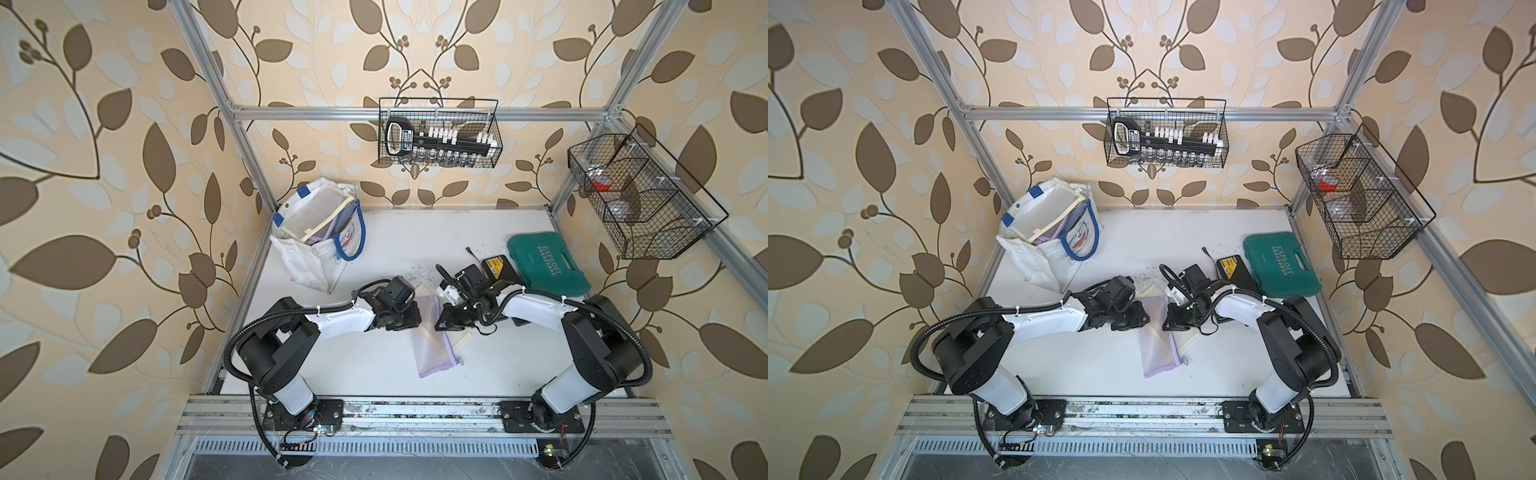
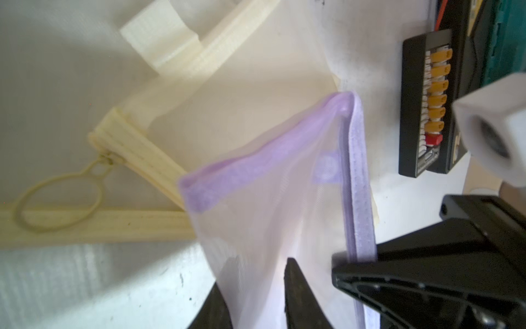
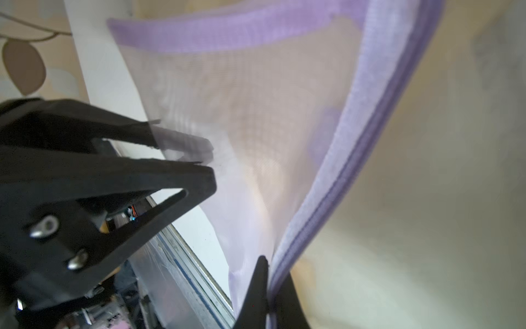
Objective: Put the pencil pouch into the canvas bag
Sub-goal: Pick up the pencil pouch.
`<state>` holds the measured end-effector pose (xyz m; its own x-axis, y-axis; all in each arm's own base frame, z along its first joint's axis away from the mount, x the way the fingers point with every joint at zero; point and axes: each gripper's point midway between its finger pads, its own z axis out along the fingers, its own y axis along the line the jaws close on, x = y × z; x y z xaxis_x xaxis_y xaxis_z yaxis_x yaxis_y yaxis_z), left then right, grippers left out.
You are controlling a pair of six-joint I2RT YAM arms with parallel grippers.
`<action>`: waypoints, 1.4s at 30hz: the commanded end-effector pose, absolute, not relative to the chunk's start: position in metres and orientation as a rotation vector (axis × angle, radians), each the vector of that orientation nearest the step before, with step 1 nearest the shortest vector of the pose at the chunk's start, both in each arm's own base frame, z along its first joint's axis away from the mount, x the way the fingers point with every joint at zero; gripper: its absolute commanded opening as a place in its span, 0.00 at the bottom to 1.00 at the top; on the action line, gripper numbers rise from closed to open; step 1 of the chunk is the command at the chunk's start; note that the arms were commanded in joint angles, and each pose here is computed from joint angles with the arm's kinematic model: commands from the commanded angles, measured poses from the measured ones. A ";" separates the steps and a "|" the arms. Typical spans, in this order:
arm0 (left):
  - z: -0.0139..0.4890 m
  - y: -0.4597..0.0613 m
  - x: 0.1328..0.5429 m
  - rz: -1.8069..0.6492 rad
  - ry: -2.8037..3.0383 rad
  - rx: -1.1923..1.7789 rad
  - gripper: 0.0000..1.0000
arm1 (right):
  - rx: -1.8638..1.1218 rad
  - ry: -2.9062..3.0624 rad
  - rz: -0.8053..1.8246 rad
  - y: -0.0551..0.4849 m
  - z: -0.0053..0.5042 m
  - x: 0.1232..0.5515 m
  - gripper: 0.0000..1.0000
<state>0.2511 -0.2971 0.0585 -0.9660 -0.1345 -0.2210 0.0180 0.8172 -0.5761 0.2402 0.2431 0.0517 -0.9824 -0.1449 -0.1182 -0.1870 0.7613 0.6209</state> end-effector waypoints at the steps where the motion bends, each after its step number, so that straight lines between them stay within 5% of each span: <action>1: 0.093 -0.299 0.250 -0.956 2.660 -0.003 0.32 | -0.342 2.762 1.133 0.255 0.080 0.248 0.00; 11: 0.179 -0.240 0.262 -1.161 2.477 -0.101 0.86 | -0.403 2.488 1.277 0.257 0.174 0.263 0.00; 15: 0.232 -0.224 0.275 -1.256 2.319 -0.099 0.96 | -0.435 2.328 1.410 0.266 0.230 0.273 0.00; 22: 0.297 -0.239 0.282 -1.396 2.143 0.007 0.97 | -0.441 2.100 1.589 0.282 0.315 0.289 0.00; 27: 0.319 -0.246 0.286 -1.521 2.017 0.004 0.85 | -0.428 2.045 1.646 0.287 0.333 0.296 0.00; 38: 0.330 -0.241 0.274 -1.496 1.973 0.073 0.04 | -0.387 2.097 1.661 0.290 0.320 0.302 0.00; 39: 0.331 -0.240 0.273 -1.480 1.979 0.079 0.00 | -0.380 2.102 1.653 0.289 0.319 0.303 0.06; 42: 0.331 -0.230 0.273 -1.367 2.026 0.090 0.00 | -0.365 2.113 1.607 0.286 0.320 0.304 0.49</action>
